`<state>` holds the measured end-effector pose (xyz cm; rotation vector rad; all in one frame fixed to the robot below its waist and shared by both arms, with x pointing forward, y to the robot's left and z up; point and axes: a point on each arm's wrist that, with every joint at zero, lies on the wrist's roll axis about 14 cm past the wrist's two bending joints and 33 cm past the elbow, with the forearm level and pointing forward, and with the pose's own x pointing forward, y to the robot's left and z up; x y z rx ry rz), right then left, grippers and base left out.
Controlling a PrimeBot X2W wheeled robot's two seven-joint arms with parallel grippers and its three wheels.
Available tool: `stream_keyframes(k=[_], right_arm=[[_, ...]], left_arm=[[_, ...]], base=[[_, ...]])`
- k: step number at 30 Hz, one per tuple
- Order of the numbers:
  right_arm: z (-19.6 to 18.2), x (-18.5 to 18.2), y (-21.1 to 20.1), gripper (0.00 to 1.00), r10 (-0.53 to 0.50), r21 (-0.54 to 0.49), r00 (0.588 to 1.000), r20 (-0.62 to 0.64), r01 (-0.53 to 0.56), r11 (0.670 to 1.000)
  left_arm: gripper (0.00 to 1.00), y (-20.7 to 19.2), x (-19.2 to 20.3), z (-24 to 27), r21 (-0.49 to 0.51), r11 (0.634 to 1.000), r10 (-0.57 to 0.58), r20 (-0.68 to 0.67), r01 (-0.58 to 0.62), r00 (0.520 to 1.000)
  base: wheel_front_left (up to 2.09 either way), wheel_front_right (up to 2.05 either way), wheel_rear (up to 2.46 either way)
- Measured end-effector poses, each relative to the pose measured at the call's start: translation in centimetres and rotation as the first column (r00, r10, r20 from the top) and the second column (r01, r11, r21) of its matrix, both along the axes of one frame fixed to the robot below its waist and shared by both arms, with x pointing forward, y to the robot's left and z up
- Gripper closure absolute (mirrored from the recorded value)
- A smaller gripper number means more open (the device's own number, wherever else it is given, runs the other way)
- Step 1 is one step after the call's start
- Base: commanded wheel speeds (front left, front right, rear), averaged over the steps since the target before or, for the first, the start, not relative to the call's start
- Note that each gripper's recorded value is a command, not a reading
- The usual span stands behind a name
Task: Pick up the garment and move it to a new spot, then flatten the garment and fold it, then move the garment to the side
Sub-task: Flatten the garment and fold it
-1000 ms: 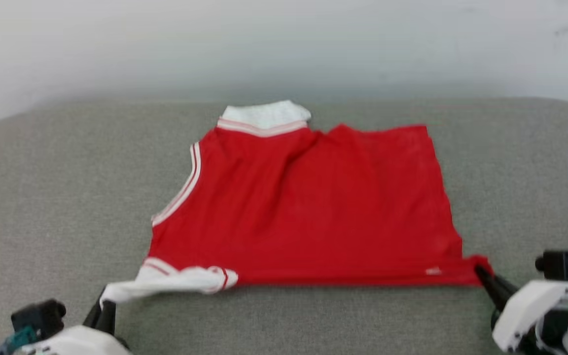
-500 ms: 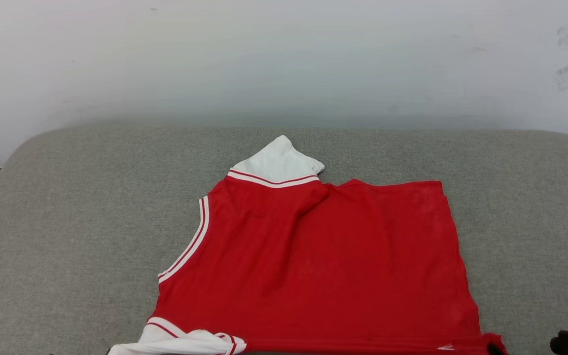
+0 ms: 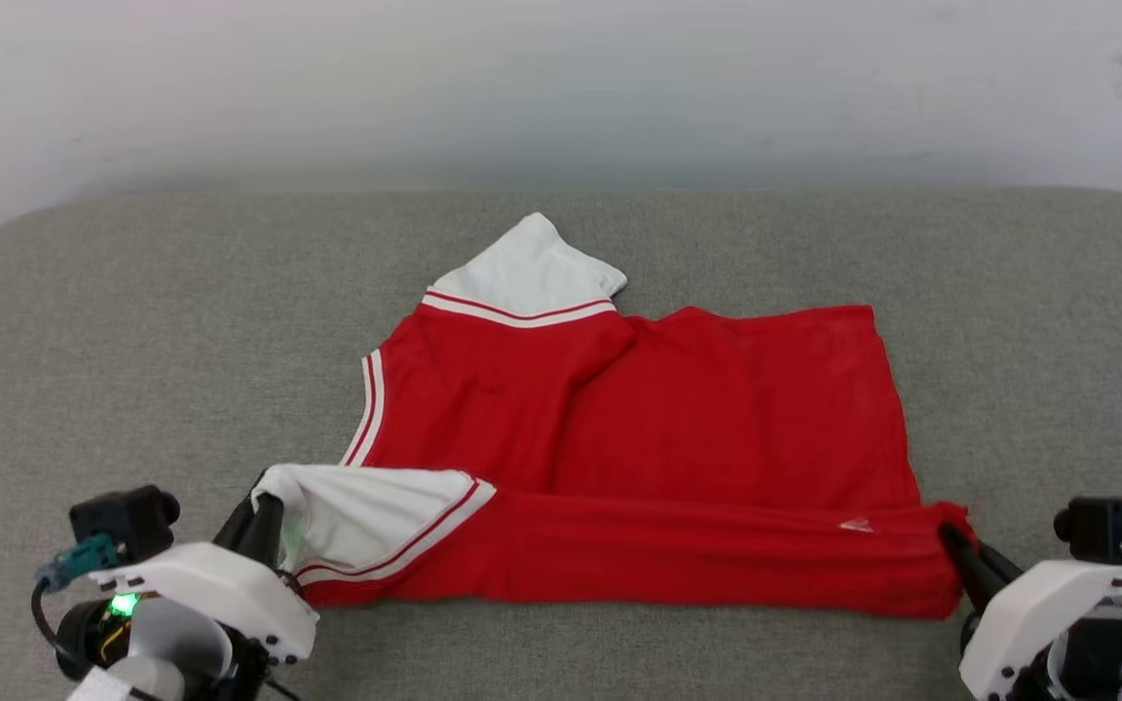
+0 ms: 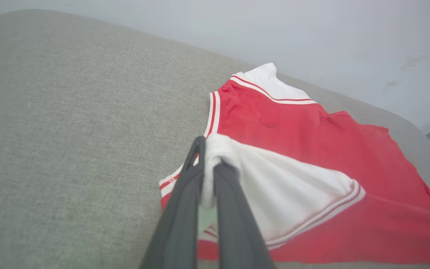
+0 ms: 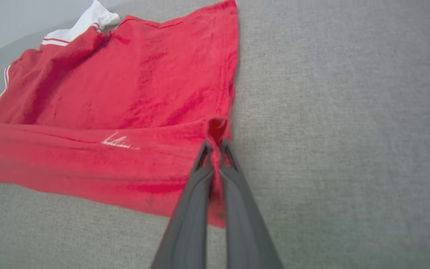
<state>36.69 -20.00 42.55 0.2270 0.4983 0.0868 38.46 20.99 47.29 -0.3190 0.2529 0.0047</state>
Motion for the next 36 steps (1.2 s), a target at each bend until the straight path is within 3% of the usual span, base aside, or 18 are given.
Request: stream_keyframes(k=[9, 19, 20, 21, 22, 23, 28, 31, 36], right_arm=[[-1.4, 3.9, 0.6, 1.0, 0.031, -0.012, 0.999, -0.025, -0.032, 0.999], [-5.2, 4.0, 1.7, 1.0, 0.055, 0.001, 0.994, -0.099, -0.055, 0.998], [-5.2, 4.1, 1.6, 0.82, 0.054, -0.004, 0.994, -0.092, -0.055, 0.998], [-5.0, 4.2, 1.6, 0.6, 0.051, -0.007, 0.996, -0.076, -0.052, 0.999], [-4.8, 4.3, 1.5, 0.2, 0.049, -0.013, 0.997, -0.058, -0.05, 0.999], [-4.6, 4.3, 1.5, 0.0, 0.049, -0.018, 0.998, -0.043, -0.049, 0.999], [-1.7, 5.4, 0.8, 0.0, 0.016, -0.037, 0.992, 0.127, -0.012, 0.999], [1.5, 5.7, 0.5, 0.0, -0.006, -0.052, 0.962, 0.272, 0.021, 0.998], [3.5, 4.8, 0.6, 0.0, -0.03, -0.046, 0.94, 0.34, 0.048, 0.998]], left_arm=[[1.0, -1.7, 4.4, -3.2, -0.008, 0.998, -0.065, -0.061, 0.064, 0.996], [1.0, -2.7, 4.8, -7.7, -0.047, 0.995, -0.092, -0.179, 0.085, 0.98], [1.0, -2.5, 5.0, -7.5, -0.047, 0.996, -0.081, -0.166, 0.074, 0.983], [0.76, -2.4, 5.0, -7.5, -0.046, 0.996, -0.081, -0.163, 0.074, 0.983], [0.5, -2.3, 5.0, -7.4, -0.044, 0.997, -0.075, -0.158, 0.069, 0.985], [0.02, -2.1, 5.0, -7.3, -0.042, 0.997, -0.066, -0.15, 0.061, 0.986], [0.0, -1.0, 5.0, -5.9, -0.025, 0.999, -0.024, -0.096, 0.022, 0.995], [0.0, 0.5, 4.2, -4.8, 0.006, 1.0, 0.027, -0.059, -0.027, 0.998], [0.0, 1.9, 3.1, -3.7, 0.03, 0.998, 0.052, -0.057, -0.05, 0.997]], base=[[0.0, 0.0, 0.0], [0.0, 0.0, 0.0], [0.0, 0.0, 0.0], [0.0, 0.0, 0.0], [0.0, 0.0, 0.0], [0.0, 0.0, 0.0], [0.0, 0.0, 0.0], [0.0, 0.0, 0.0], [0.0, 0.0, 0.0]])
